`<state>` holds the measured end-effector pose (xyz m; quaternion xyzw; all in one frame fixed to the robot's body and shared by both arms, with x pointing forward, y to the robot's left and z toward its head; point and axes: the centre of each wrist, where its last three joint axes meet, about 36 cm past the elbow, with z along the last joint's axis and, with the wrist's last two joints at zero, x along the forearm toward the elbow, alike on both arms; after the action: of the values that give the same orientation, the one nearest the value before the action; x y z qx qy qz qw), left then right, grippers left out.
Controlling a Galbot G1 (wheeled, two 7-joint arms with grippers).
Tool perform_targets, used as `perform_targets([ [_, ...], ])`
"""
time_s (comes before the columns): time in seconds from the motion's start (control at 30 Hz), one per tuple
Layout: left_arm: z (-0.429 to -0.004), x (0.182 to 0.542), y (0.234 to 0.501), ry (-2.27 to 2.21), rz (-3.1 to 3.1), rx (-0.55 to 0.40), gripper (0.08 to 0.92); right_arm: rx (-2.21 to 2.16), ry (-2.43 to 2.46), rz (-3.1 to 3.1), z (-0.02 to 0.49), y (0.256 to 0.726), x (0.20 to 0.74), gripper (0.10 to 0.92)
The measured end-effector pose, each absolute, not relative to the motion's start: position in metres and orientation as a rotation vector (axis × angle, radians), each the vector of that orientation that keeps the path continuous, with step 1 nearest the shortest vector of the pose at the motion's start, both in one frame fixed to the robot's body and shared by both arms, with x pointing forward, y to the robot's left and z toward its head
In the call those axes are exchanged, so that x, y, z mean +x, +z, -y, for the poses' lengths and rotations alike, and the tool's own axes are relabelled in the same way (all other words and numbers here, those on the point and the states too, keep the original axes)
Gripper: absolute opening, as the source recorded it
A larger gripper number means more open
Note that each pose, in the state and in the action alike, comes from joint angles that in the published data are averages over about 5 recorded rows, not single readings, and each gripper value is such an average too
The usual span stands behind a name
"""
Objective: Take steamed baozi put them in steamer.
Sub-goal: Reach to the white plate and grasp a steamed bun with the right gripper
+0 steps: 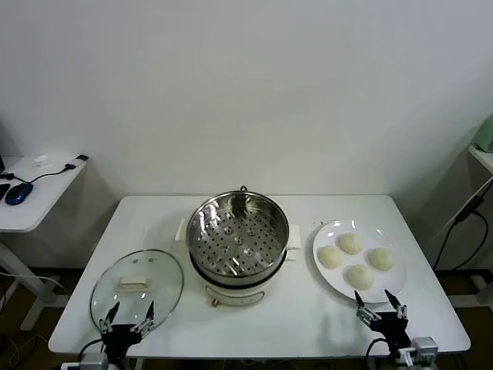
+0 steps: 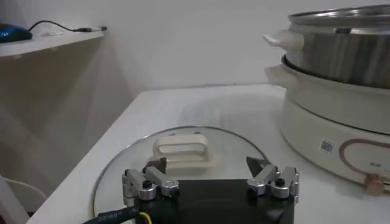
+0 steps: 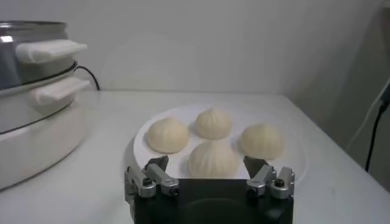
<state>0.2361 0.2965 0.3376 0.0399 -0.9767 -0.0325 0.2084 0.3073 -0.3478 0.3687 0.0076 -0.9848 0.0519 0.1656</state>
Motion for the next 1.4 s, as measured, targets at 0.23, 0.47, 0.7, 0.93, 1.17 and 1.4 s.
perform_targets([
  [0.23,-0.296,0.238,0.341,-0.095,2.730,0.097,0.823,0.136,0.343,2.830,0.368,0.403,0.375,0.823],
  [0.47,-0.296,0.240,0.345,-0.091,2.747,0.086,0.823,0.517,0.721,2.674,0.404,0.444,0.460,0.823],
  [0.7,-0.295,0.242,0.347,-0.083,2.754,0.081,0.823,0.987,1.071,2.312,0.440,0.488,0.535,0.823],
  [0.93,-0.293,0.243,0.348,-0.082,2.756,0.073,0.823,1.227,1.237,1.907,0.462,0.531,0.593,0.823],
  [1.17,-0.293,0.245,0.345,-0.087,2.753,0.071,0.823,1.273,1.276,1.616,0.447,0.545,0.631,0.823],
  [1.4,-0.293,0.245,0.342,-0.088,2.748,0.076,0.823,1.208,1.268,1.450,0.425,0.529,0.655,0.823],
])
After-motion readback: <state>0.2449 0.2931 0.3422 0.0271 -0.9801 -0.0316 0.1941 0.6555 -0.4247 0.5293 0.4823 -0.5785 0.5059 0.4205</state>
